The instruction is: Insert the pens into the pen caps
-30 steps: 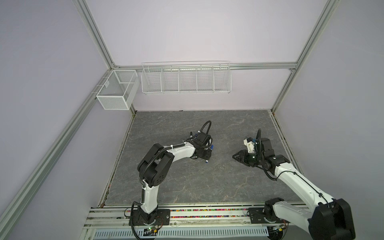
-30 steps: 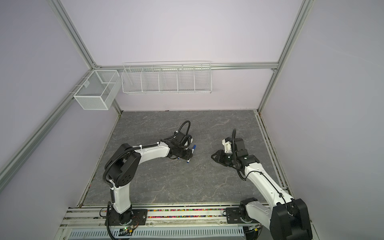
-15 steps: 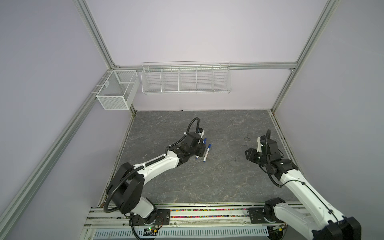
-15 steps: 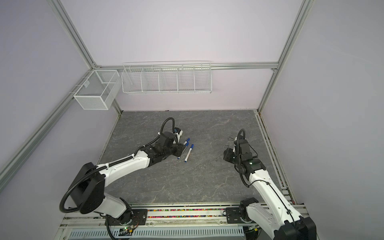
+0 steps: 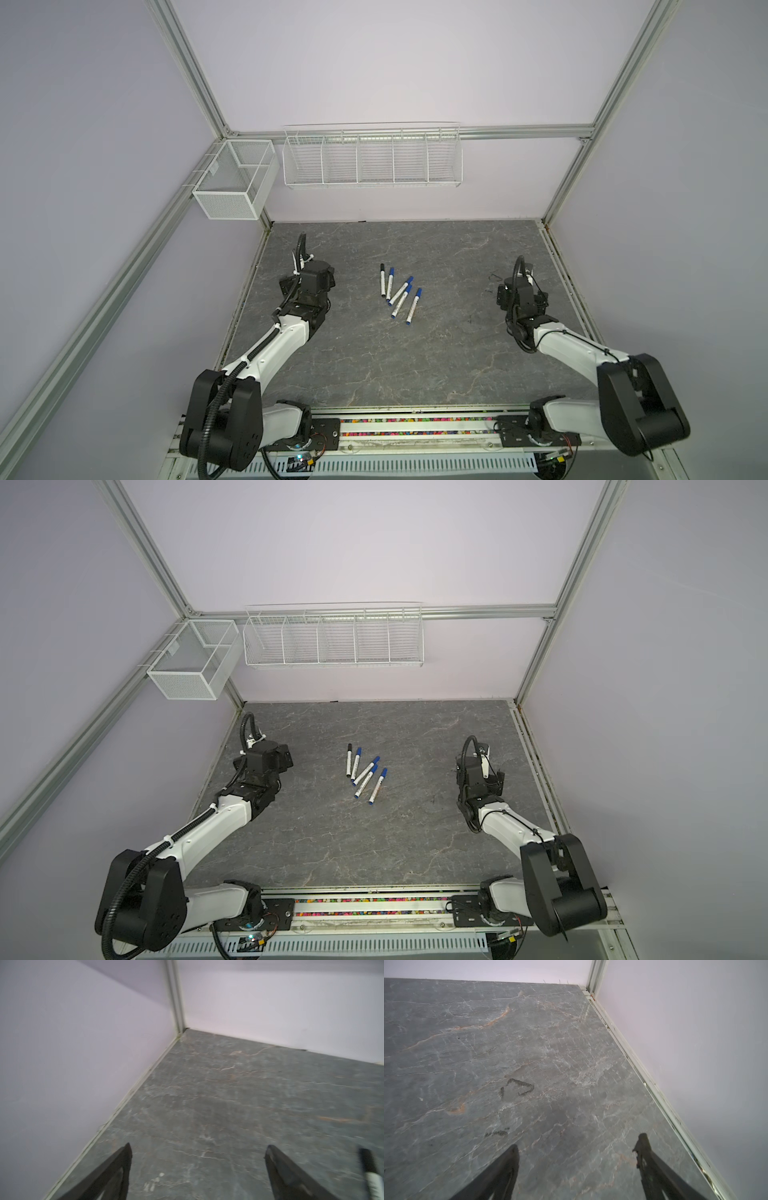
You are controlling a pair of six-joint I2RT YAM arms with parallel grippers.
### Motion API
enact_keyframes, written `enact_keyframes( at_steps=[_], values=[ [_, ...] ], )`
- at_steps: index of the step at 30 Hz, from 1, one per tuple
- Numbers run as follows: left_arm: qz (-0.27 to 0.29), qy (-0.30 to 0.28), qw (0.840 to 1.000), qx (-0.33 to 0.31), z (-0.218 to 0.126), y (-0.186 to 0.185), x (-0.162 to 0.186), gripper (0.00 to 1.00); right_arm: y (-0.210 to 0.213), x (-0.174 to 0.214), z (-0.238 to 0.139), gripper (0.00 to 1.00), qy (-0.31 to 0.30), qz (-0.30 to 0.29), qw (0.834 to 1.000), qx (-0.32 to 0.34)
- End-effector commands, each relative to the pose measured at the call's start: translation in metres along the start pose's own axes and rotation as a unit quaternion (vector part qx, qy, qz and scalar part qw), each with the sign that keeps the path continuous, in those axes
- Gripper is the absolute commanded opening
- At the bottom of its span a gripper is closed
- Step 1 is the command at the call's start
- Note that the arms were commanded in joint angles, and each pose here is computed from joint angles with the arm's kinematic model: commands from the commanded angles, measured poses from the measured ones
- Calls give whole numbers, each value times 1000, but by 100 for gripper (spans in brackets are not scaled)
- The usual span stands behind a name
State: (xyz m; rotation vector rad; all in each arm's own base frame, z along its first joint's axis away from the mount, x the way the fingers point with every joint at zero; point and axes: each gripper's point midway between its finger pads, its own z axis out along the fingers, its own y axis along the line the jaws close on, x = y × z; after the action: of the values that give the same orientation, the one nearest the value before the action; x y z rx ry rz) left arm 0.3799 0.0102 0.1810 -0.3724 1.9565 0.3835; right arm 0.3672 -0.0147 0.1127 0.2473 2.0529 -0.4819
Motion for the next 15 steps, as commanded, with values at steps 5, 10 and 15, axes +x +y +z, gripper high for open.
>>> enact_keyframes(
  at_steps=[5,10,15],
  values=[
    [-8,5,997,-73,24,26,43,99,7,-13,21,90,-83,-18,995,-42],
    [-12,-20,998,-52,30,16,38,99,17,3,23,88,-111,17,978,-177],
    [6,-24,999,-23,38,2,35,99,21,4,25,88,-86,11,979,-185]
  ],
)
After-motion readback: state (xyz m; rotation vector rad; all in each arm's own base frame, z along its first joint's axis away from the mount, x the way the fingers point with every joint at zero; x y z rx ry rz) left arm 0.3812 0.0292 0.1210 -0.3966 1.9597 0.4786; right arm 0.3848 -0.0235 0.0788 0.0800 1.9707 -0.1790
